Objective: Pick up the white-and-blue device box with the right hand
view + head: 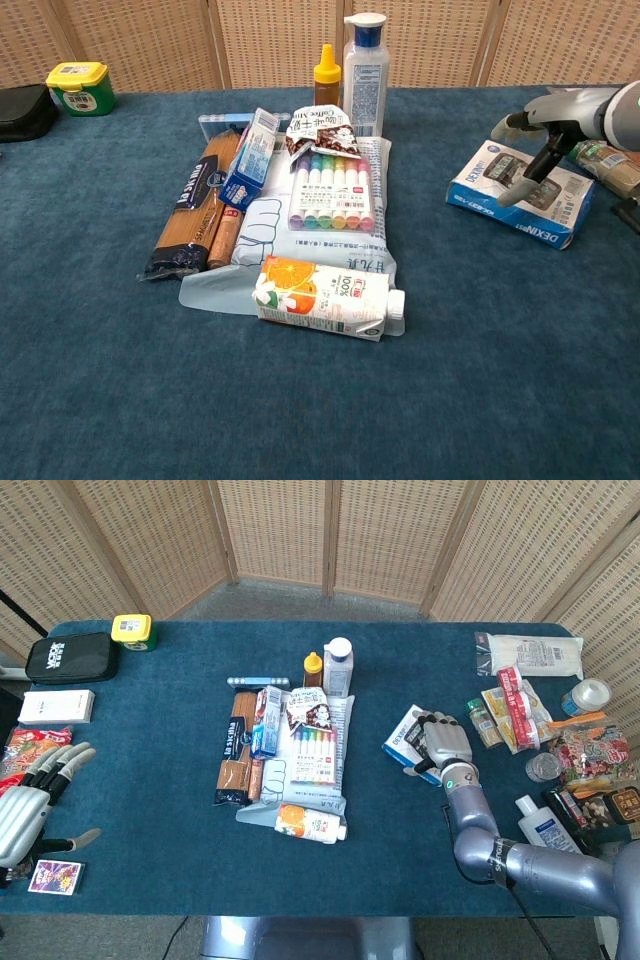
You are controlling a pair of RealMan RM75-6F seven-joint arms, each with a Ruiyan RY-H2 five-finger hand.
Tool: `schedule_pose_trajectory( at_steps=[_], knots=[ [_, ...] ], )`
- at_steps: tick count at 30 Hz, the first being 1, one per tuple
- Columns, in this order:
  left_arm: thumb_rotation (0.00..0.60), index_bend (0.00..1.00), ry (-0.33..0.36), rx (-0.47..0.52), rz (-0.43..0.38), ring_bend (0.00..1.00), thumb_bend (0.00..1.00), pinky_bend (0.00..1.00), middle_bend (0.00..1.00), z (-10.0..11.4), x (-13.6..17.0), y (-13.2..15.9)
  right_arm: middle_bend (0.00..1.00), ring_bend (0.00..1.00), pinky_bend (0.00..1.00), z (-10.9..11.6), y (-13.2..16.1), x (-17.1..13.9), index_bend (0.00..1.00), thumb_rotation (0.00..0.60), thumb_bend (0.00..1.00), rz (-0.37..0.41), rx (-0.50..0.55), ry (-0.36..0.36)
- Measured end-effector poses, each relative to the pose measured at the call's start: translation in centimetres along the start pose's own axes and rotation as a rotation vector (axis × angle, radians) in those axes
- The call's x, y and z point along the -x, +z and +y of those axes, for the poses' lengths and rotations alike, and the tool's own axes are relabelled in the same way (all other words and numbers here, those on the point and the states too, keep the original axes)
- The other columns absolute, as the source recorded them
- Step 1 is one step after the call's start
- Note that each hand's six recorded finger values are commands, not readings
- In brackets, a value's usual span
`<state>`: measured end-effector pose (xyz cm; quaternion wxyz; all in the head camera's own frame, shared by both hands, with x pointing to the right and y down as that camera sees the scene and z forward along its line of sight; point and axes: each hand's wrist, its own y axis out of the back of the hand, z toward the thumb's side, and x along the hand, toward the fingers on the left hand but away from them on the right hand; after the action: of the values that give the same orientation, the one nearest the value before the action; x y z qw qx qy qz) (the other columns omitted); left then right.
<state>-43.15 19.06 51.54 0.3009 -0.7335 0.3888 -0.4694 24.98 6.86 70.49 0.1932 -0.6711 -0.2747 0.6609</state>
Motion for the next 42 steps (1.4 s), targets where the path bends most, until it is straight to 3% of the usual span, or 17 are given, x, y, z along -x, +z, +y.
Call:
schedule_pose_trajectory(
  at_steps=[17, 40, 42],
  knots=[
    [0.600, 0.00, 0.000, -0.001, 0.005, 0.00, 0.18, 0.00, 0.00, 0.0, 0.2, 0.0, 0.00, 0.00, 0.00, -0.9, 0.1, 2.4, 0.00, 0.516, 0.00, -0.081, -0.081, -0.040],
    [0.600, 0.00, 0.016, -0.002, 0.015, 0.00, 0.18, 0.00, 0.00, 0.5, 1.0, -0.2, 0.00, 0.00, 0.00, -2.2, -1.7, 5.0, 0.00, 0.521, 0.00, -0.079, -0.012, 0.081],
    [0.600, 0.00, 0.018, 0.000, 0.013, 0.00, 0.18, 0.00, 0.00, 0.6, 1.1, -0.2, 0.01, 0.05, 0.08, -2.3, -2.1, 5.1, 0.00, 0.532, 0.00, -0.075, 0.004, 0.090]
  ],
)
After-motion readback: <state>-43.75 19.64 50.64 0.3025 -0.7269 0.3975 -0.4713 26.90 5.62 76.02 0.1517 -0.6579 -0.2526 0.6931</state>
